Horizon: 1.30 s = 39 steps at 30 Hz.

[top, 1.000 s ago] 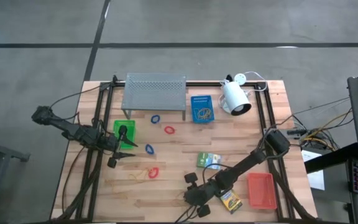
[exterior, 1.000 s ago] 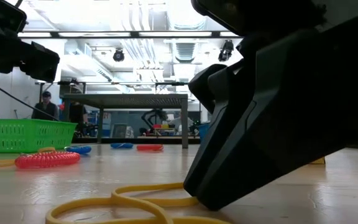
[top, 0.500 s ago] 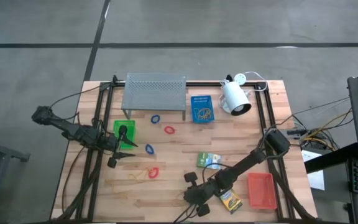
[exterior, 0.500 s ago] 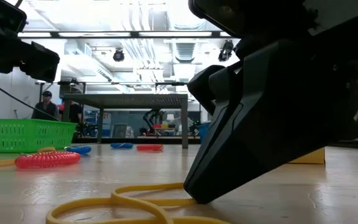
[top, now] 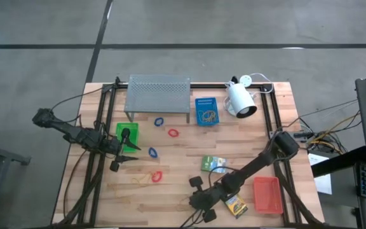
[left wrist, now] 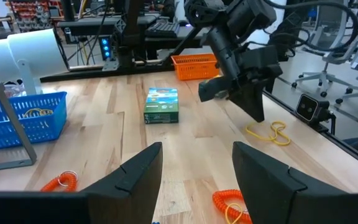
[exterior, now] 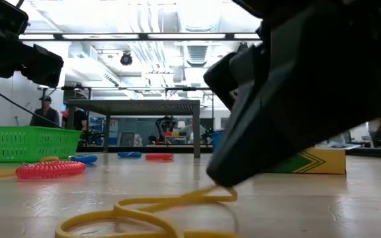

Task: Pick & Place Office Desk Supplies
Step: Put the yellow rubber band into the blue bin

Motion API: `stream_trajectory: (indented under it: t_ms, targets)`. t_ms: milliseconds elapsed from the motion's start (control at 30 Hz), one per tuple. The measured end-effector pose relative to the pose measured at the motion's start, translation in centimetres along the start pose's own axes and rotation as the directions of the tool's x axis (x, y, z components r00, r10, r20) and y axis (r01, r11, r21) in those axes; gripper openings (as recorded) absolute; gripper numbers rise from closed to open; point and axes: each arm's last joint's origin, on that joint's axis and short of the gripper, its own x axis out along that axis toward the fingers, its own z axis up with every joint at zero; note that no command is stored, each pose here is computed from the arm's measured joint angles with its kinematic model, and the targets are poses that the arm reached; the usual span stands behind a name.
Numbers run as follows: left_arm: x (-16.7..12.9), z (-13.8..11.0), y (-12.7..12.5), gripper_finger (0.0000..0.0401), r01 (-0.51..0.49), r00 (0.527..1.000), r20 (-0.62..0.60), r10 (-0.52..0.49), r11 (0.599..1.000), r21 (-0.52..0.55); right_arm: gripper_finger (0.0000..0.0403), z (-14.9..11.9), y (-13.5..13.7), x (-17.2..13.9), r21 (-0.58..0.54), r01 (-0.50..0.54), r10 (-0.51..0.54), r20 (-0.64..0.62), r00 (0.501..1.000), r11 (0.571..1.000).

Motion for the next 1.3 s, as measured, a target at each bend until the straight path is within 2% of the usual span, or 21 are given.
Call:
stream_trajectory:
  t_ms: [567,833,1300]
  targets:
    - [0.0,0.0,0.0,0.0201,0.000,1.000,0.000,0.000,1.000,0.000,0.0008,2.1,-0.1,-2.5,-0.035,0.026,-0.023,0.076,0.997,0.999]
    - [0.0,0.0,0.0,0.0200,0.000,1.000,0.000,0.000,1.000,0.000,0.0008,3.6,-0.6,-5.4,-0.013,0.140,-0.138,0.115,0.984,0.990]
    - [0.0,0.0,0.0,0.0200,0.000,1.000,0.000,0.000,1.000,0.000,0.0008,5.9,-1.5,-10.6,0.053,0.277,-0.282,0.195,0.939,0.959]
